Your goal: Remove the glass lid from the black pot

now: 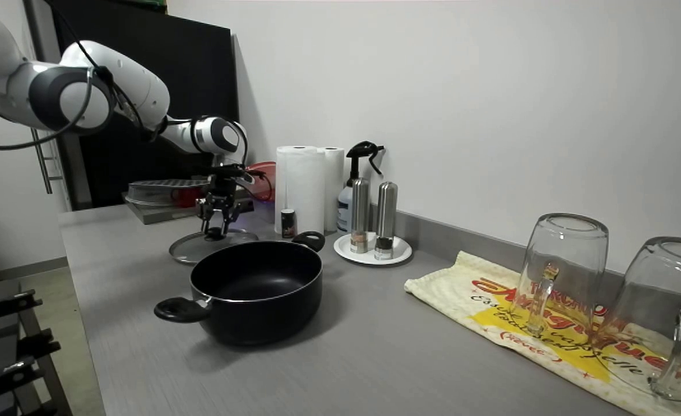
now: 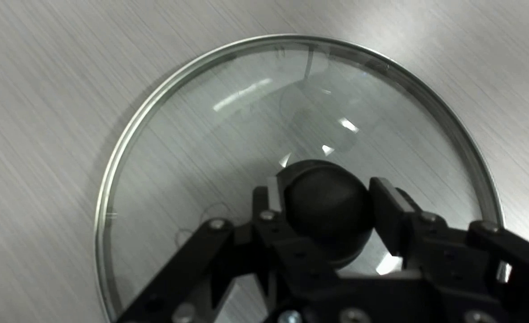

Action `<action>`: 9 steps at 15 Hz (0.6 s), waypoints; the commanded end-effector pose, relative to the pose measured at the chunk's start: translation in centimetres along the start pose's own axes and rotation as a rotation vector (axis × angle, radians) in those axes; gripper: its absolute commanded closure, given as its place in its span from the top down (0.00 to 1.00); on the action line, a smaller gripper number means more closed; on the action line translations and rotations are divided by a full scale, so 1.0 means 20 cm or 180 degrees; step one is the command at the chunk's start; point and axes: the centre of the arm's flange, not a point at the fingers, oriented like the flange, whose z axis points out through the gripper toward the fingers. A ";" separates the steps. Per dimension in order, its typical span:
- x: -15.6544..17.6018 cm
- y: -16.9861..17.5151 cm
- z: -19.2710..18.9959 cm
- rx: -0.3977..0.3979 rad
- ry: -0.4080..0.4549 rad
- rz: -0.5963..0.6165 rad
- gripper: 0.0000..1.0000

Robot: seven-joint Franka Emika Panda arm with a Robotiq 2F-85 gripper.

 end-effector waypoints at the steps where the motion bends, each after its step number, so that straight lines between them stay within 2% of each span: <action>1: 0.11 0.10 0.00 -0.0146 -0.0068 0.0118 0.25; 2: 0.11 0.11 0.00 -0.0138 -0.0122 0.0123 0.30; 3: -0.01 0.03 0.01 -0.0020 -0.0032 0.0035 0.50; 9: -0.02 0.05 0.02 -0.0018 -0.0059 0.0057 0.50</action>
